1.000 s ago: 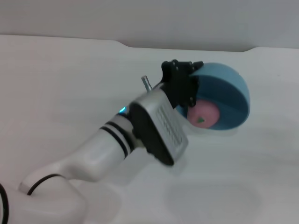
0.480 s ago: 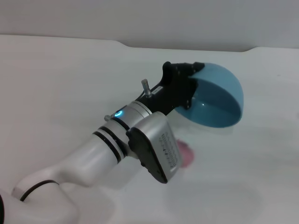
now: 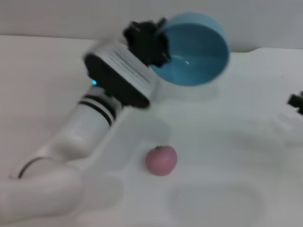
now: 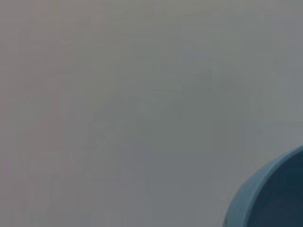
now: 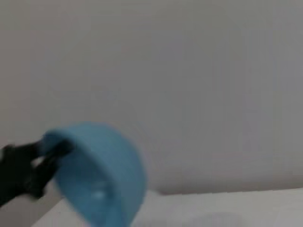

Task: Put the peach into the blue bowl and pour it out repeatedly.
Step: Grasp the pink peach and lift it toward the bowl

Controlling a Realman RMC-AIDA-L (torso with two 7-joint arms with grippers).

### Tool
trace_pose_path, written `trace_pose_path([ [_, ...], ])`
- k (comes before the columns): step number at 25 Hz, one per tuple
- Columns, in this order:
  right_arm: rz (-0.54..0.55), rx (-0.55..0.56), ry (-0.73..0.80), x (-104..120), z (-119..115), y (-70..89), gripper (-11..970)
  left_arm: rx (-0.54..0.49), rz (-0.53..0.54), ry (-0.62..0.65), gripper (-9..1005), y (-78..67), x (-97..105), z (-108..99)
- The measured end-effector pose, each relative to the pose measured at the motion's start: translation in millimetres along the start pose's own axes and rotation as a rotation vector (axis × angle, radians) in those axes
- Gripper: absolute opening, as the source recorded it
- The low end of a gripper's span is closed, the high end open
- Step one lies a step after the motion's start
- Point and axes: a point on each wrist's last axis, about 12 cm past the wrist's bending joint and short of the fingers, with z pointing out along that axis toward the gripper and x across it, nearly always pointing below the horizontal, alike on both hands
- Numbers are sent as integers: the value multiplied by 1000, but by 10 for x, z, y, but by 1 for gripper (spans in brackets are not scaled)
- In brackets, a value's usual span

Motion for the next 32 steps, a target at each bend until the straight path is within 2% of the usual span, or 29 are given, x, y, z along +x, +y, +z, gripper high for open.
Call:
trace_pose_path([
  [3, -55, -68, 50, -69, 174, 75, 548, 27, -104, 109, -1, 149, 32, 88],
  [6, -125, -142, 127, -122, 370, 168, 555, 146, -227, 250, -1, 301, 101, 177],
  [7, -191, -210, 224, -139, 539, 257, 558, 177, -264, 286, -1, 365, 123, 195],
  [9, -221, -241, 271, -147, 627, 301, 563, 250, -346, 355, 0, 496, 158, 212],
  [12, -287, -339, 366, -179, 913, 461, 570, 326, -551, 456, 0, 791, 203, 195],
  [14, -315, -394, 410, -188, 1065, 562, 574, 346, -697, 517, 0, 1072, 251, 129],
  [17, -363, -451, 474, -187, 1251, 692, 581, 371, -785, 602, -1, 1354, 332, -26],
  [20, -407, -473, 552, -153, 1418, 801, 586, 392, -802, 708, -1, 1443, 397, -153],
  [23, -472, -468, 627, -86, 1593, 907, 585, 414, -801, 835, 0, 1465, 454, -276],
  [25, -490, -467, 643, -66, 1627, 932, 584, 431, -805, 891, 0, 1474, 470, -344],
  [32, -598, -460, 687, 89, 1869, 1160, 582, 471, -842, 932, 0, 1473, 467, -444],
])
